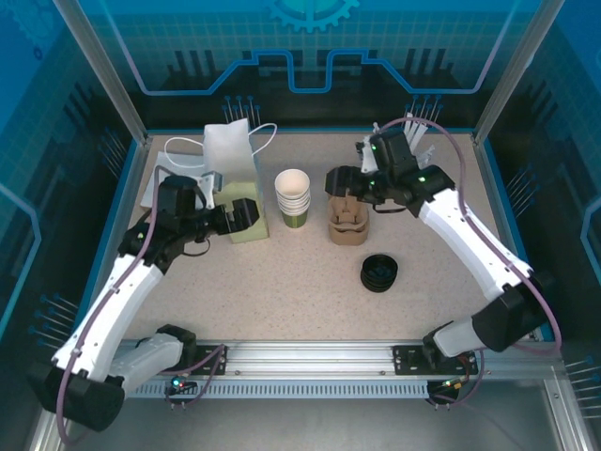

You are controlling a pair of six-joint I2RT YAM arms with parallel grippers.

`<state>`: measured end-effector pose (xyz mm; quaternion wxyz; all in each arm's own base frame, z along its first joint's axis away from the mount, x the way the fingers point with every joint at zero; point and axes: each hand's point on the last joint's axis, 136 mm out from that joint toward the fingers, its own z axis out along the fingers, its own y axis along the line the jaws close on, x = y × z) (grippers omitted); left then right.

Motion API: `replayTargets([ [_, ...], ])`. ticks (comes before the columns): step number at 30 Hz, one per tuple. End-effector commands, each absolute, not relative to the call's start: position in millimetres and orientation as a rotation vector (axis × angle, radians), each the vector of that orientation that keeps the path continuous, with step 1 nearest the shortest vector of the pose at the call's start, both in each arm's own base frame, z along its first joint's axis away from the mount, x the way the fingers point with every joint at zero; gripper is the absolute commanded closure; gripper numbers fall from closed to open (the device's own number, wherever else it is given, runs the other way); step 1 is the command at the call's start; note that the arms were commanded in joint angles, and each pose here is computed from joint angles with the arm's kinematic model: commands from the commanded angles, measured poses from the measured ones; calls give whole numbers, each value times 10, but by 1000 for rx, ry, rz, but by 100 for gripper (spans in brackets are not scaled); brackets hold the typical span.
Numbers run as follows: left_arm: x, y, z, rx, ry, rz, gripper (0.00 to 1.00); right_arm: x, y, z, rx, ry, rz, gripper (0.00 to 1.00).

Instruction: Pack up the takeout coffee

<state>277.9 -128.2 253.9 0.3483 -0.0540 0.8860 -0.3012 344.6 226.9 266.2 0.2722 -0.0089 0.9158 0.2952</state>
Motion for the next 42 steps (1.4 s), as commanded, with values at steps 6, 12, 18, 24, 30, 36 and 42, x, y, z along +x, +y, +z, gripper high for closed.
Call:
replayTargets([
  [6, 2474, -1346, 2188, -245, 2333, -938, 1, 3720, 2781, 2572, -85, 2516, 910, 39],
  [12, 2454, -1367, 2014, -314, 2334, -990, 1, 3879, 2920, 2416, -99, 2593, 885, 45],
  [18, 2429, -1336, 1983, -300, 2353, -955, 1, 3987, 2978, 2306, -101, 2626, 860, 47],
  [24, 2411, -1336, 1959, -293, 2361, -952, 1, 3994, 3048, 2195, -134, 2683, 862, 52],
  [30, 2399, -1326, 1945, -294, 2359, -947, 1, 3991, 3091, 2126, -141, 2711, 870, 59],
  [36, 2396, -1325, 1953, -291, 2356, -948, 1, 3998, 3083, 2091, -142, 2726, 847, 73],
  [42, 2398, -1334, 1957, -298, 2354, -958, 1, 3990, 3091, 2067, -147, 2745, 842, 82],
])
